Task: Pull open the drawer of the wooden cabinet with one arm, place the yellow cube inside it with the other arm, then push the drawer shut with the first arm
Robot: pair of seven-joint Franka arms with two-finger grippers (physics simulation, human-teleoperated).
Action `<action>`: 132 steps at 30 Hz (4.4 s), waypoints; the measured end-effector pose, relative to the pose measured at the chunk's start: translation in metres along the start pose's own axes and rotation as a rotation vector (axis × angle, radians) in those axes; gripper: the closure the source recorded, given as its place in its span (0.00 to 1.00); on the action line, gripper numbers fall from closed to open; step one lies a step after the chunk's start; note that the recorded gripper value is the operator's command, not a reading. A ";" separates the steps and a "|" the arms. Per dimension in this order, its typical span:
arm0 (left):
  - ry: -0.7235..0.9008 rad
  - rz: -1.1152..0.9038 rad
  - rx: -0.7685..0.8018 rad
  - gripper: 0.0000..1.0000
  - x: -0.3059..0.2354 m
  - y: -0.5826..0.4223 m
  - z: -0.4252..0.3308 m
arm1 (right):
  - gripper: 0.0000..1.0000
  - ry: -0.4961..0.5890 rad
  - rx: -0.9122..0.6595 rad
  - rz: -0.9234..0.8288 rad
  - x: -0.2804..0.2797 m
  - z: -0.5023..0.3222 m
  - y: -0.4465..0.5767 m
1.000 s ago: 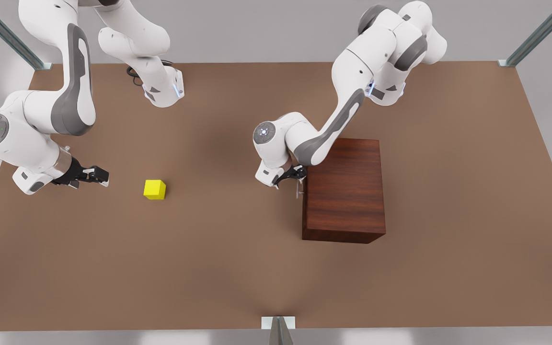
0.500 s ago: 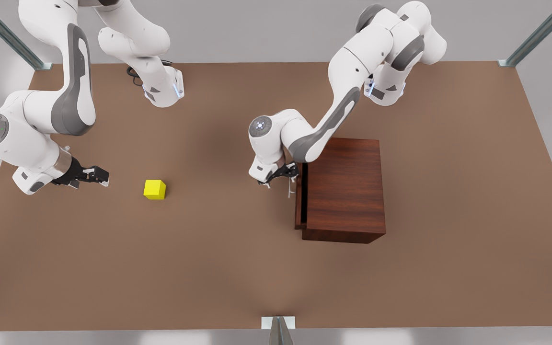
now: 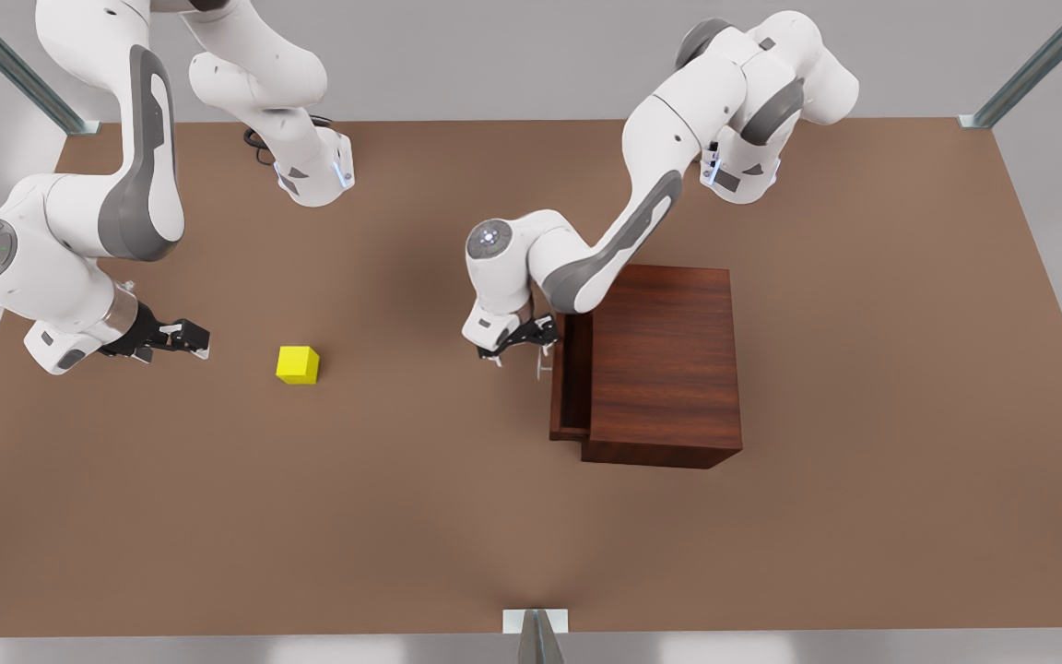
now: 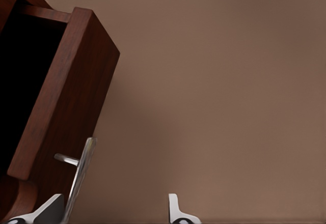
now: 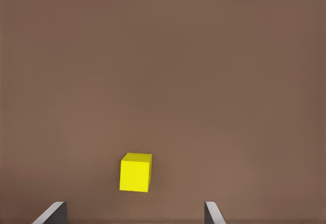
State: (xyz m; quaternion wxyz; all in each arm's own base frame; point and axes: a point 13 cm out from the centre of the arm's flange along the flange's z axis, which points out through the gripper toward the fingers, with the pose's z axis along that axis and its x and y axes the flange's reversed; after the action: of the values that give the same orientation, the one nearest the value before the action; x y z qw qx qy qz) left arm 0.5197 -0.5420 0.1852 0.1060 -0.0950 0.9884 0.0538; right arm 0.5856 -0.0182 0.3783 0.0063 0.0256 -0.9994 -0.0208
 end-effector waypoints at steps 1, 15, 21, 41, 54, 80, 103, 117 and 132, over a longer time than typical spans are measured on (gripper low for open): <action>-0.001 0.000 0.002 0.00 0.001 -0.002 -0.001 | 0.00 0.000 0.000 0.000 0.000 0.000 0.000; -0.010 0.006 0.024 0.00 0.009 -0.022 0.001 | 0.00 -0.002 0.000 0.000 0.000 -0.001 0.000; -0.015 0.011 0.033 0.00 0.014 -0.029 -0.003 | 0.00 -0.006 0.001 0.000 -0.001 -0.003 0.000; 0.014 -0.078 0.057 0.00 -0.048 0.009 -0.153 | 0.00 -0.023 -0.018 0.707 -0.021 0.016 0.010; 0.284 -0.306 -0.049 0.00 -0.197 0.485 -0.142 | 0.00 0.019 -0.006 1.192 0.028 0.156 0.068; 0.236 0.152 0.075 0.00 -0.216 0.469 -0.132 | 0.00 -0.075 -0.016 1.702 0.073 0.255 0.022; 0.231 0.261 0.086 0.00 -0.215 0.466 -0.131 | 0.00 -0.052 0.086 1.734 0.094 0.306 0.020; 0.229 0.285 0.087 0.00 -0.214 0.465 -0.131 | 0.00 -0.043 0.101 1.733 0.094 0.331 0.030; 0.229 0.295 0.085 0.00 -0.214 0.465 -0.131 | 0.42 -0.138 -0.060 1.704 0.030 0.241 0.076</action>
State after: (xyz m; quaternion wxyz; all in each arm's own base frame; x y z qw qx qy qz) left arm 0.6066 -0.0666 0.3995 -0.0125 0.0500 0.9985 0.0156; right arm 0.5480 0.0663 0.1410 -0.0403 -0.7362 -0.6745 -0.0369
